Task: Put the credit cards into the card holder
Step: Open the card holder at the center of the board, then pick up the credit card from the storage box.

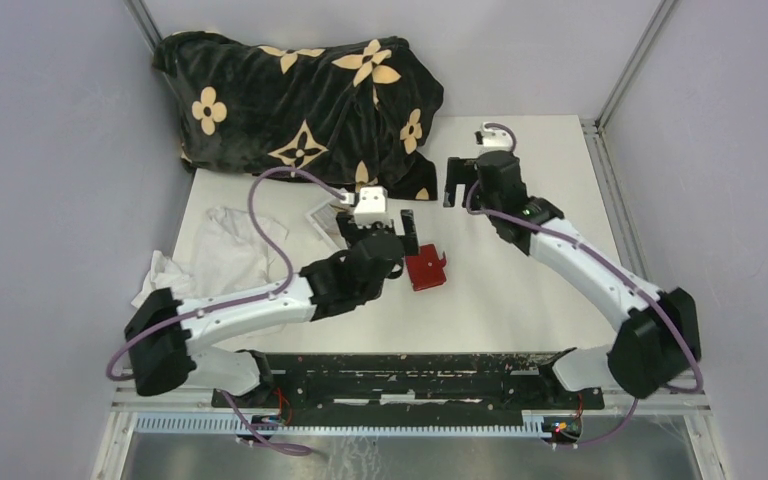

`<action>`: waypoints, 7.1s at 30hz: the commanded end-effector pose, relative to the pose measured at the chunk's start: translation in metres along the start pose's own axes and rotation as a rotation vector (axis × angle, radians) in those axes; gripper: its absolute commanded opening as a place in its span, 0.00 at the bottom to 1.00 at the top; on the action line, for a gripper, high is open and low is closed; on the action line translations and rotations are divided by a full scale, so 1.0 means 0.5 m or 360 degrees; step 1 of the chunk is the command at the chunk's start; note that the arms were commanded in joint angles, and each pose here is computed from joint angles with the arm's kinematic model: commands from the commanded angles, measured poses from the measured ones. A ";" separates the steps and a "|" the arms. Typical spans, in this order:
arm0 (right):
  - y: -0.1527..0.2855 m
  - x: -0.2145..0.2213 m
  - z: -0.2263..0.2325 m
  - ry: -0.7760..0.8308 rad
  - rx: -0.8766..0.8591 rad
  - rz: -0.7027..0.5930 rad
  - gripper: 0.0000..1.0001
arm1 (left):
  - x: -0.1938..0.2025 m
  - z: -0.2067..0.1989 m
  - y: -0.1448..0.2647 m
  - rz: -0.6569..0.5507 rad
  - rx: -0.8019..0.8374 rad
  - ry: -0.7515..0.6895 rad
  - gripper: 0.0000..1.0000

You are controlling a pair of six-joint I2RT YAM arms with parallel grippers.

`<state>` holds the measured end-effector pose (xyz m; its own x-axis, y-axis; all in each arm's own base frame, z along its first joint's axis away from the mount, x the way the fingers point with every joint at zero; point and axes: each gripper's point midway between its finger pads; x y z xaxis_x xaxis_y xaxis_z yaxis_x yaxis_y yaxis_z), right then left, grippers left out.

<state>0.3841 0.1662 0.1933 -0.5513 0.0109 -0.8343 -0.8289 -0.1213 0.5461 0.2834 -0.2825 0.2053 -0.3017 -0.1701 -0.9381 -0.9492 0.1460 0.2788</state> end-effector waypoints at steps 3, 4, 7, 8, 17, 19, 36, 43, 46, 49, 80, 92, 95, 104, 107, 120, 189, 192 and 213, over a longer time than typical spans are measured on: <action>0.051 -0.164 0.050 -0.0240 -0.0318 -0.0711 0.99 | -0.137 0.087 0.053 -0.0418 -0.0076 0.0197 0.99; 0.054 -0.181 0.069 -0.0224 -0.0373 -0.0692 0.97 | -0.143 0.103 0.060 -0.0448 -0.0085 0.0244 0.99; 0.014 -0.178 0.116 -0.0061 -0.0424 -0.0445 0.83 | -0.141 0.153 0.067 -0.0489 -0.0197 0.0369 0.99; -0.001 -0.172 0.134 0.0019 -0.0432 -0.0353 0.78 | -0.138 0.176 0.068 -0.0495 -0.0257 0.0411 0.99; -0.088 -0.090 0.272 0.0392 -0.0425 0.0011 0.74 | -0.069 0.356 0.023 -0.0359 -0.0578 0.0864 0.84; -0.103 -0.073 0.310 0.0447 -0.0474 0.0071 0.73 | -0.054 0.380 0.012 -0.0318 -0.0624 0.0904 0.83; -0.166 0.046 0.530 0.0628 -0.0826 0.0295 0.65 | 0.048 0.469 -0.066 -0.0135 -0.0795 0.1008 0.77; -0.182 0.062 0.558 0.0625 -0.0872 0.0326 0.65 | 0.077 0.486 -0.086 -0.0083 -0.0822 0.1026 0.76; -0.191 0.071 0.570 0.0613 -0.0899 0.0351 0.64 | 0.092 0.488 -0.096 -0.0069 -0.0824 0.1042 0.76; -0.198 0.079 0.578 0.0604 -0.0917 0.0365 0.64 | 0.103 0.490 -0.103 -0.0062 -0.0831 0.1051 0.76; -0.233 0.113 0.582 0.0415 -0.0981 0.0504 0.49 | 0.167 0.494 -0.145 0.0016 -0.0831 0.1128 0.73; -0.191 0.077 0.596 0.0375 -0.1045 0.0470 0.40 | 0.172 0.485 -0.157 0.0044 -0.0809 0.1136 0.71; -0.181 0.072 0.599 0.0377 -0.1056 0.0463 0.40 | 0.169 0.483 -0.159 0.0041 -0.0804 0.1137 0.71; -0.156 0.051 0.608 0.0378 -0.1077 0.0429 0.38 | 0.161 0.482 -0.160 0.0031 -0.0795 0.1133 0.69; -0.148 0.046 0.610 0.0382 -0.1083 0.0423 0.36 | 0.162 0.481 -0.160 0.0031 -0.0795 0.1133 0.69; -0.133 0.033 0.600 0.0438 -0.1009 0.0392 0.18 | 0.165 0.473 -0.159 0.0063 -0.0766 0.1140 0.69; 0.413 0.171 0.273 0.0017 -0.1400 0.0372 0.01 | 0.030 -0.108 0.240 0.0408 0.1954 0.0213 0.79; 0.413 0.171 0.277 0.0000 -0.1420 0.0388 0.01 | 0.033 -0.113 0.255 0.0463 0.2020 0.0218 0.75; 0.363 0.139 0.274 -0.0184 -0.1495 0.0446 0.10 | 0.079 -0.120 0.269 0.0643 0.2152 0.0188 0.03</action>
<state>0.1657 0.2701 0.2210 -0.8077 -0.1063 -0.5799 -0.2440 -0.8352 0.4929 0.1442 -0.3188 0.1981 -0.6220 0.0375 -0.7821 -0.0668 0.9927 0.1007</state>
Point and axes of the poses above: each gripper's point midway between its finger pads, its own y axis back along the fingers, its own z axis along the line the jaws close on, x = y × z, and after that the axes turned 1 degree about y, right-handed
